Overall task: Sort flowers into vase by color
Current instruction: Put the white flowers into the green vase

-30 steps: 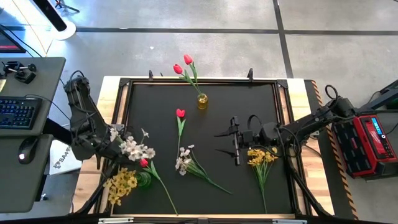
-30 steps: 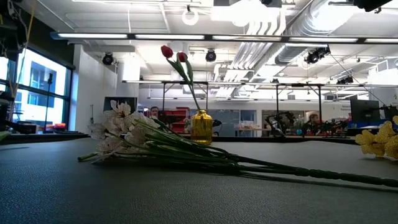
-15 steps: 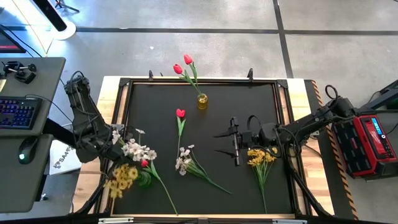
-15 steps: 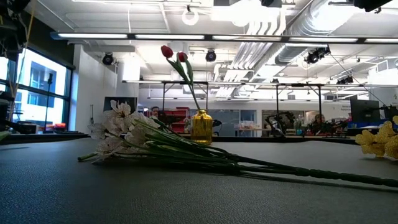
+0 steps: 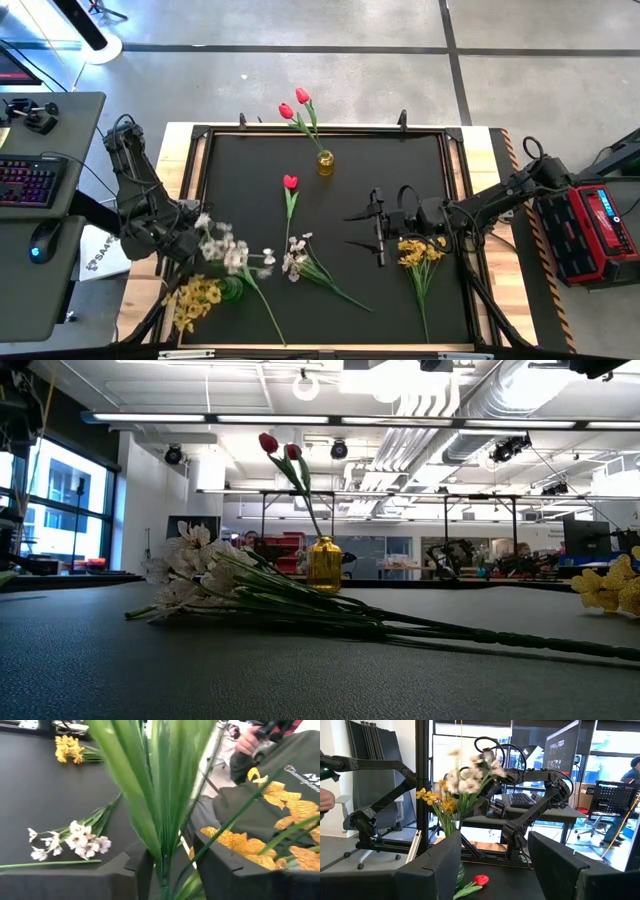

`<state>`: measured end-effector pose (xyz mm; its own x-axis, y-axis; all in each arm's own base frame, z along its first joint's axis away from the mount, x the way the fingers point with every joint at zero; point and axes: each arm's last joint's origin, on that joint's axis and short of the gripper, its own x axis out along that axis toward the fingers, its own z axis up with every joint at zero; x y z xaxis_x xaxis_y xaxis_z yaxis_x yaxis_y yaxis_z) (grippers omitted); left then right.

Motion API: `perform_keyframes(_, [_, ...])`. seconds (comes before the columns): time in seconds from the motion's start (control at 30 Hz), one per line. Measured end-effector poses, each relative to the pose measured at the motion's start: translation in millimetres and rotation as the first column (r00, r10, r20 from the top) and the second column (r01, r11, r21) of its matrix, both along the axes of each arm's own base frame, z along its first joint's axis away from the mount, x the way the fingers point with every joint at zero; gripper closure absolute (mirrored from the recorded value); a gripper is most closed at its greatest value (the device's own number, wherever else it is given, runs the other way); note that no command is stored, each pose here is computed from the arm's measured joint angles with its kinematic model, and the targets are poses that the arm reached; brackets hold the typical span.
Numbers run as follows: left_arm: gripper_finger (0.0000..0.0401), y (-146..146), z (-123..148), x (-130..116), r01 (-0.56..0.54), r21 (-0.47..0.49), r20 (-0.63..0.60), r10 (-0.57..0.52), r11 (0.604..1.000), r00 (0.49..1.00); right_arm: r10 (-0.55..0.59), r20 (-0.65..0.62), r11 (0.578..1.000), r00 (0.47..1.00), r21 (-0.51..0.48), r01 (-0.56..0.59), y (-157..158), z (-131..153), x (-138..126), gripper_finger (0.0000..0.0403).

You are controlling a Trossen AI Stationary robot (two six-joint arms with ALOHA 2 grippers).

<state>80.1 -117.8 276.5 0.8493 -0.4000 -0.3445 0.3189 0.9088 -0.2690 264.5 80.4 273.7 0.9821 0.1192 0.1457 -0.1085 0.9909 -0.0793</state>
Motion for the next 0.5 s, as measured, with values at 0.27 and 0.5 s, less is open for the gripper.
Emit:
perform_keyframes(0.27, [0.0234, 0.6, 3.1, -6.9, 0.087, -0.038, -0.008, -0.087, 0.996, 0.996, -0.017, 0.000, 1.000, 1.000, 0.003, 0.017, -0.5, 0.1, 0.0, 0.0187])
perform_keyframes(0.5, [0.0233, 2.1, 6.1, -17.9, 0.161, -0.075, -0.007, -0.162, 0.984, 0.987, -0.038, -0.001, 0.999, 0.999, 0.006, 0.038, -1.1, 0.0, 0.1, 0.0187])
